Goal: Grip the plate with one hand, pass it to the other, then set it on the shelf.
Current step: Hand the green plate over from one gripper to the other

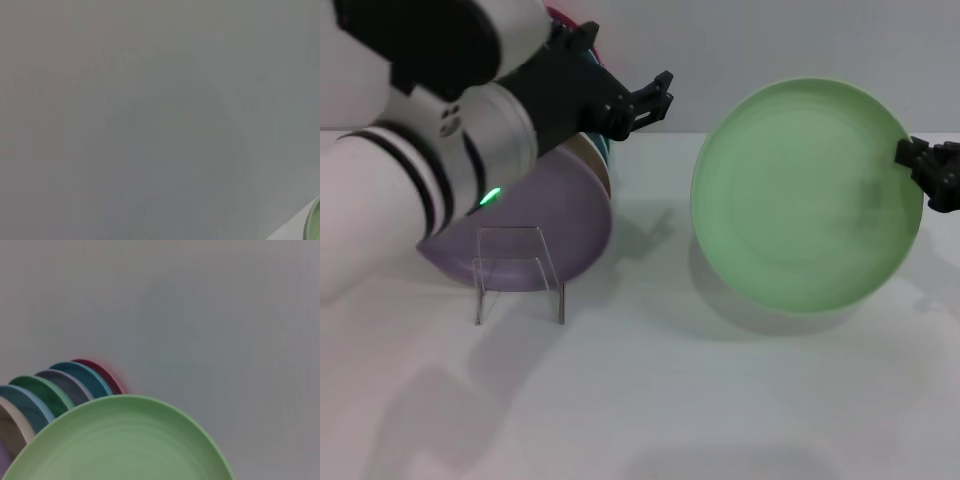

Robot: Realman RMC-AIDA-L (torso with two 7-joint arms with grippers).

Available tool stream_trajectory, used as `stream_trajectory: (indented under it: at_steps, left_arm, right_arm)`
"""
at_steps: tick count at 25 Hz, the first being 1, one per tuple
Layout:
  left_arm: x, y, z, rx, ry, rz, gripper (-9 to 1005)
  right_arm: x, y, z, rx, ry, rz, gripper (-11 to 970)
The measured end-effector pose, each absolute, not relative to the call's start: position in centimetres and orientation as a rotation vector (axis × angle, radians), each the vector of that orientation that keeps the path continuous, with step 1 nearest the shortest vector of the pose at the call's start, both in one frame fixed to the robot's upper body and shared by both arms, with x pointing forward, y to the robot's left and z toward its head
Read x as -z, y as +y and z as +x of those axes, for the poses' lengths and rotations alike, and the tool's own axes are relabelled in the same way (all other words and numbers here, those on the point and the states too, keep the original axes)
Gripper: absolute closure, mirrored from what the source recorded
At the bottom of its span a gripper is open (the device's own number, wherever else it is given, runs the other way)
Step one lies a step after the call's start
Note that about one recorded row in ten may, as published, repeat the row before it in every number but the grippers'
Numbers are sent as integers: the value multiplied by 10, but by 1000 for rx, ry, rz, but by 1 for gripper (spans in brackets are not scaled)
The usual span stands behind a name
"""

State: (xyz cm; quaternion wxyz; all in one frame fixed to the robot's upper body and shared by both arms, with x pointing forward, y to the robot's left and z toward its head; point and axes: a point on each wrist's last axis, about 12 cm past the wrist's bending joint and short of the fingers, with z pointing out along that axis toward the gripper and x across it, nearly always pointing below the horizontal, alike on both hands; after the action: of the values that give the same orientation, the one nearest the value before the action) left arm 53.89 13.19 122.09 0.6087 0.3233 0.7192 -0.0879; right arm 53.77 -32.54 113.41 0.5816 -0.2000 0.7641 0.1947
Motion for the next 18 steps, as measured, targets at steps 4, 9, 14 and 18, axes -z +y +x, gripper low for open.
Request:
stream_trajectory:
  at_steps: [4, 9, 14, 18]
  left_arm:
    - [-1225, 128, 540, 238, 1675, 738, 236]
    - [-1234, 133, 543, 370, 1673, 703, 239]
    - [-1228, 136, 544, 473, 1696, 704, 242]
    - [-1217, 137, 548, 529, 1742, 723, 244]
  right_arm:
    - [-1132, -325, 538, -446, 1783, -485, 922]
    - [-1131, -325, 538, -431, 1779, -503, 920]
    - [-1131, -324, 538, -433, 1773, -514, 918]
    - [-1133, -321, 538, -450, 1753, -521, 916]
